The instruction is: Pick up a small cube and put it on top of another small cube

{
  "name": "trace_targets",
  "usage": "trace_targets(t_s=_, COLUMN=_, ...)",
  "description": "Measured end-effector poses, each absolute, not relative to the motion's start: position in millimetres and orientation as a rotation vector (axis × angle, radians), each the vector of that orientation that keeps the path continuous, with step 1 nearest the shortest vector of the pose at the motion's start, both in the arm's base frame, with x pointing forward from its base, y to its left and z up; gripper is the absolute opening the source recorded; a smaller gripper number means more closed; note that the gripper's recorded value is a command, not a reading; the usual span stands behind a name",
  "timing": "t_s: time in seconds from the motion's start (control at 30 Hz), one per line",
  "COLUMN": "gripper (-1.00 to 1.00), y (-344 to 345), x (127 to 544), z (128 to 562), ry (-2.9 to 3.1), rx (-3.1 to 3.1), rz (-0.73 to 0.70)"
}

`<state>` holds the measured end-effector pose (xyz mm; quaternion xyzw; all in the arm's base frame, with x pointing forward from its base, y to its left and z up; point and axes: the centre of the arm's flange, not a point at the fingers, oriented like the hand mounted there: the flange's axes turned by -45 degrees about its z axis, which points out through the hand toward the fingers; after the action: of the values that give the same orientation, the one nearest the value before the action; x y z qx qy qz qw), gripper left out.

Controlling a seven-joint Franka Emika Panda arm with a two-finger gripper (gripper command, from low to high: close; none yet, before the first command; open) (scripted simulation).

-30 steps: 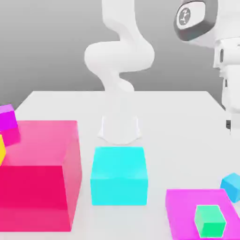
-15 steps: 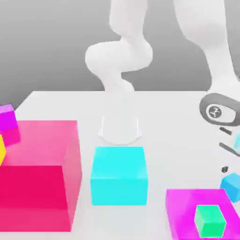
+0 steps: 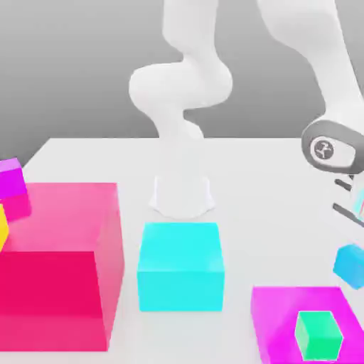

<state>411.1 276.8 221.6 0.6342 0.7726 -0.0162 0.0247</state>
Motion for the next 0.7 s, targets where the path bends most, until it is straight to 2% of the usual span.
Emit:
trace_targets(t_s=0.2, gripper=-1.0, y=161.6, x=488.8, z=267.3, ry=1.778, rx=2.473, rz=-0.082)
trace_targets(t_s=0.4, gripper=-1.0, y=6.0, x=528.5, z=324.2, ry=1.004, rx=2.867, rz=-0.083)
trace_targets(t_s=0.53, gripper=-1.0, y=-112.2, x=523.2, z=371.4, ry=0.377, rx=3.033, rz=-0.064)
trace_targets(t_s=0.7, gripper=-1.0, y=-246.7, x=476.4, z=435.3, ry=-0.439, rx=3.081, rz=-0.021)
